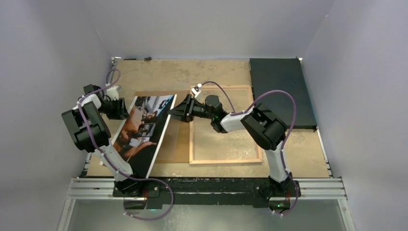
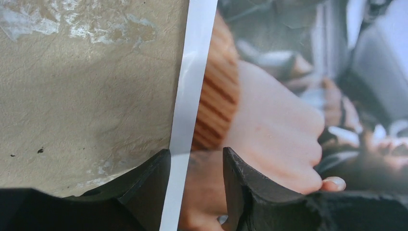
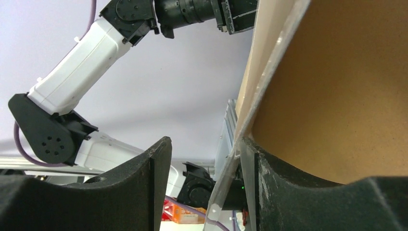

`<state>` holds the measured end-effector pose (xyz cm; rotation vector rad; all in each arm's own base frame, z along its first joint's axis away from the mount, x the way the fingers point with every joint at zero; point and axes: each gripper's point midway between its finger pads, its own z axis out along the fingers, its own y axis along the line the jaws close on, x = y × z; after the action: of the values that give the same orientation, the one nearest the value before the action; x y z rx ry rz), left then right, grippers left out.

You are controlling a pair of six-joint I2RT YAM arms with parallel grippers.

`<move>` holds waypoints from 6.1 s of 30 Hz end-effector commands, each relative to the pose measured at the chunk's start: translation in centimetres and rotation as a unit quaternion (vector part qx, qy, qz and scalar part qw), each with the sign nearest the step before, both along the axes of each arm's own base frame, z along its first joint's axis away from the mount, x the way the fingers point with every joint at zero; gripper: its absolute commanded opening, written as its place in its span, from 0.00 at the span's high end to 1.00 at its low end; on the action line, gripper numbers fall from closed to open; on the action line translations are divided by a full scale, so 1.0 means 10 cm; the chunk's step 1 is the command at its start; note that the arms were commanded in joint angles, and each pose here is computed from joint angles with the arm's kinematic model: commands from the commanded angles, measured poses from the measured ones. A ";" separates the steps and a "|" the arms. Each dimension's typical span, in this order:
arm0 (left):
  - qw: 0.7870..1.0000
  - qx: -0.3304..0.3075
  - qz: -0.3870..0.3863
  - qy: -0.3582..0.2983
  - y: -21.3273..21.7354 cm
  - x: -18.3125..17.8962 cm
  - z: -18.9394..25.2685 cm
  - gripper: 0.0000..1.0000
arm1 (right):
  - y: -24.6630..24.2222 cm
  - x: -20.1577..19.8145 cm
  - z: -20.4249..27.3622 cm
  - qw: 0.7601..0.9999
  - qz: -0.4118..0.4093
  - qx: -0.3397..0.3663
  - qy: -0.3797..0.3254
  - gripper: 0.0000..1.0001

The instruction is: Put the photo into the frame

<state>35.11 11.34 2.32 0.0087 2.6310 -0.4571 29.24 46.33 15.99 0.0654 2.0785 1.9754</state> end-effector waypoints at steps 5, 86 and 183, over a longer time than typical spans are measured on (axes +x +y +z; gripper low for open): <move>0.997 0.047 -0.027 0.050 0.07 -0.33 -0.40 0.63 | 0.01 0.06 0.18 0.999 0.014 0.034 -0.012 0.49; 0.887 0.160 -0.420 -0.101 -2.78 -0.52 0.31 0.46 | -2.76 0.28 1.37 0.914 -0.178 -0.329 -0.159 1.00; 0.981 0.087 -0.080 -0.152 -1.17 0.21 0.83 0.43 | -1.95 -0.14 0.54 0.981 -0.061 -0.162 -0.091 1.00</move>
<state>37.53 0.66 10.01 0.2956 2.3911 -0.1785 26.43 27.34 21.95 -0.0733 2.2411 1.5297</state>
